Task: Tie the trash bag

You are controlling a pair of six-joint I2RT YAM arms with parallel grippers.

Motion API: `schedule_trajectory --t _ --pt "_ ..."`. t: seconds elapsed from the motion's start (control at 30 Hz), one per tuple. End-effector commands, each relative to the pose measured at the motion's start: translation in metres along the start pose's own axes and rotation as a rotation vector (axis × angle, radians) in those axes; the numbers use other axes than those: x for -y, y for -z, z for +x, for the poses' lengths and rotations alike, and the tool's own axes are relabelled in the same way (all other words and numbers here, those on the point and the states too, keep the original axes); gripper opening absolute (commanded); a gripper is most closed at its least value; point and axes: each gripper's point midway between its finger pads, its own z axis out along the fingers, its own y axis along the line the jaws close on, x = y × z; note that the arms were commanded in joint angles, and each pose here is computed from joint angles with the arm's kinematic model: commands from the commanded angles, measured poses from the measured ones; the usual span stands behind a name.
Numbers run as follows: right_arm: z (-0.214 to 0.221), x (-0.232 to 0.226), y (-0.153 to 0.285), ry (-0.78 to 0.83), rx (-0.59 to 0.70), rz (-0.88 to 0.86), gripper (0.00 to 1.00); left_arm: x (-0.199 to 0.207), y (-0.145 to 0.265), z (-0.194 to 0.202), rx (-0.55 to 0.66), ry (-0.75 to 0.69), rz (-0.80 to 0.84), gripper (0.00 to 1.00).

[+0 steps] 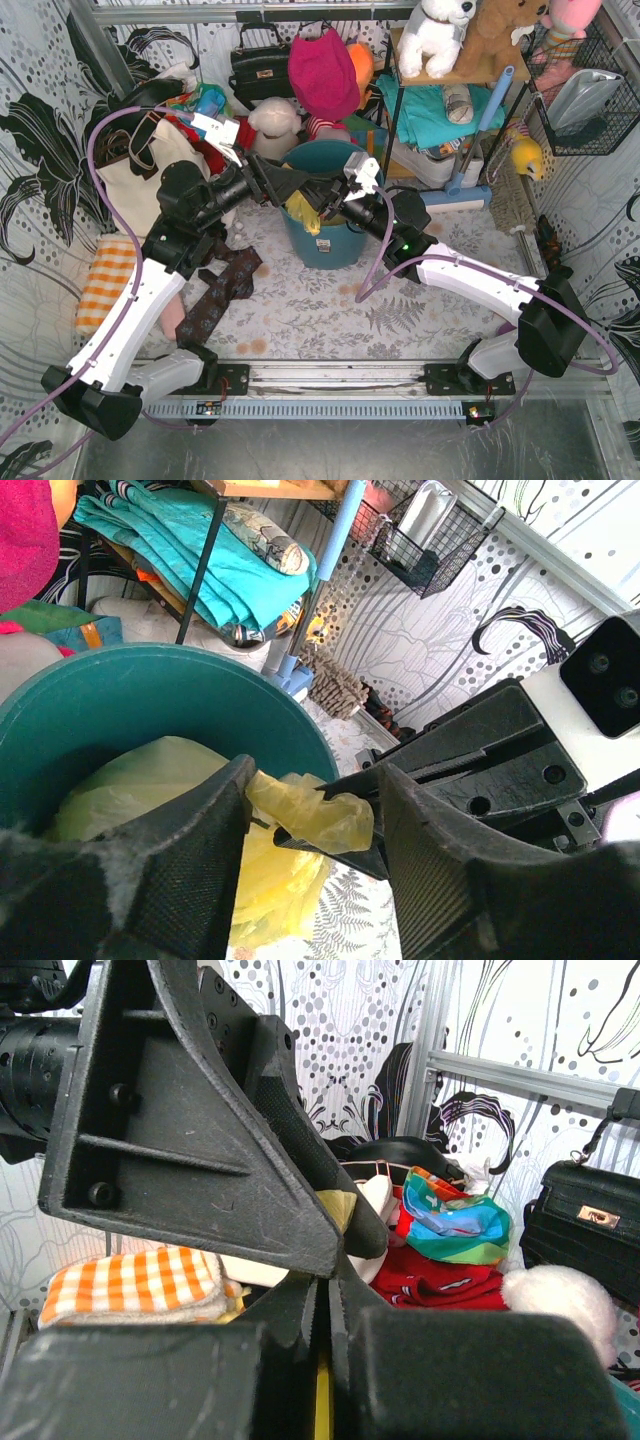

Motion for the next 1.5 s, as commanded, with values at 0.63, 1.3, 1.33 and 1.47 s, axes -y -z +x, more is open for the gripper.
schedule_trajectory --t 0.63,1.3,1.33,1.47 --pt "-0.028 -0.005 -0.004 0.0 0.094 -0.024 0.0 0.001 0.009 -0.011 0.03 -0.03 -0.033 0.52" --pt "-0.033 -0.004 0.006 -0.13 0.013 0.022 0.41 0.005 0.007 -0.022 0.086 0.012 -0.027 0.0" --pt "-0.035 -0.003 0.011 -0.165 -0.008 0.045 0.46 0.003 0.007 -0.021 0.087 0.011 -0.036 0.0" --pt "-0.038 0.005 0.03 -0.299 -0.095 0.158 0.49 -0.002 0.006 -0.021 0.09 0.014 -0.054 0.0"
